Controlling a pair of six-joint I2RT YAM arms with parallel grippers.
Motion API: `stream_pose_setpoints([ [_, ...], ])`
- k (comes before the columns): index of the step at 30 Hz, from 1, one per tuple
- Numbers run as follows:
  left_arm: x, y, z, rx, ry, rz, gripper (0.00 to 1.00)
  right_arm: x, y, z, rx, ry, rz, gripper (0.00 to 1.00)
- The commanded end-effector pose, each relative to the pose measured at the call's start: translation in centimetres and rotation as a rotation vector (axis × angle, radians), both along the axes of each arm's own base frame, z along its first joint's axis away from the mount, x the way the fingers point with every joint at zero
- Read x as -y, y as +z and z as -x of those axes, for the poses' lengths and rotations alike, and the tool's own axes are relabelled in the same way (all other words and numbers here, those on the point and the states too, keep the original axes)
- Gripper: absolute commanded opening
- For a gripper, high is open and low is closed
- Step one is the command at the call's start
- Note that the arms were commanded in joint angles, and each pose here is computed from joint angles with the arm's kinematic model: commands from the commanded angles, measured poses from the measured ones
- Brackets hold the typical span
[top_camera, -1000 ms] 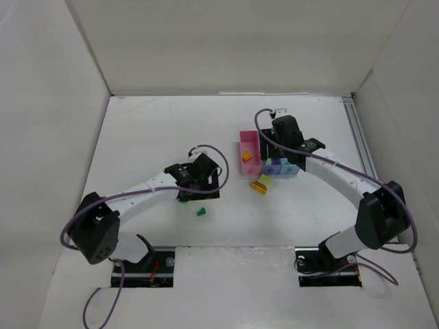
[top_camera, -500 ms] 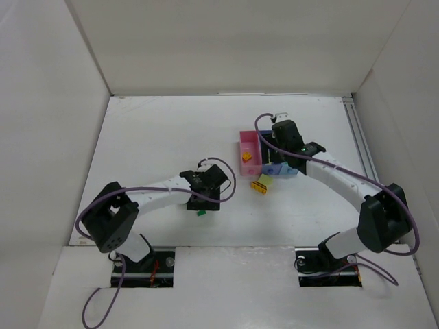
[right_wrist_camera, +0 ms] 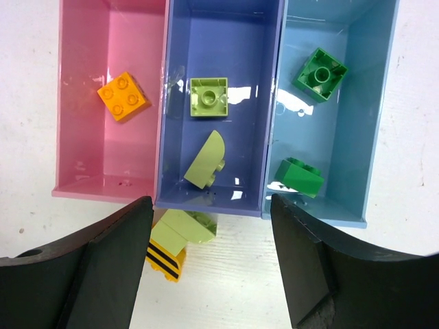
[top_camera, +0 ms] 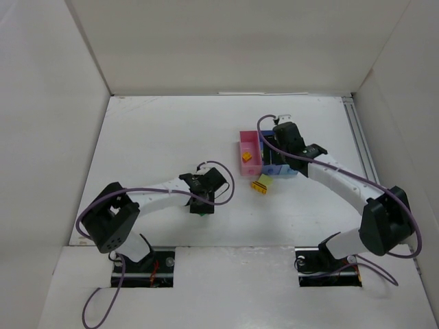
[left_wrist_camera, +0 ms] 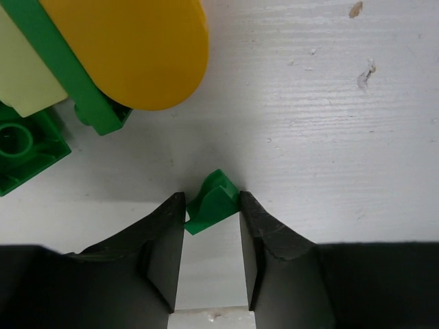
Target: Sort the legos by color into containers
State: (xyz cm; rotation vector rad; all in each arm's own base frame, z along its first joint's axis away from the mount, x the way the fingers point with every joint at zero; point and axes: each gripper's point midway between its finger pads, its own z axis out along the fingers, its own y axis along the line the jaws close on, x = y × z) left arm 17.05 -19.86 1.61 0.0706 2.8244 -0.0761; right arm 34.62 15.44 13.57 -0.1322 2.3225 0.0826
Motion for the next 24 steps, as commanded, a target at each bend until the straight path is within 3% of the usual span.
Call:
stream_pose_setpoints([
  [1,0.5,-0.8,0.8,-0.033,-0.02,0.025,0.28,-0.1,1.7,-0.1,0.055,-0.022,-0.022,0.75],
  [9,1.4,-0.3,-0.2,-0.026,-0.059,-0.008,0.13,0.8,1.6,0.3,0.043,-0.1,-0.029,0.75],
  [10,1.6,-0.3,0.0,-0.026,-0.078,-0.011,0.07,1.4,1.6,0.0,0.046,-0.128,-0.031,0.75],
  [17,4.0,3.5,-1.8,0.045,-0.079,0.073,0.07,3.1,3.7,0.2,0.085,-0.167,-0.086,0.75],
  [21,6.3,6.9,-5.1,0.171,-0.101,0.115,0.07,6.2,5.3,0.3,0.115,-0.254,-0.095,0.75],
  [24,10.4,9.9,-8.7,0.284,-0.137,0.198,0.07,9.1,5.6,1.2,0.116,-0.367,-0.101,0.76],
])
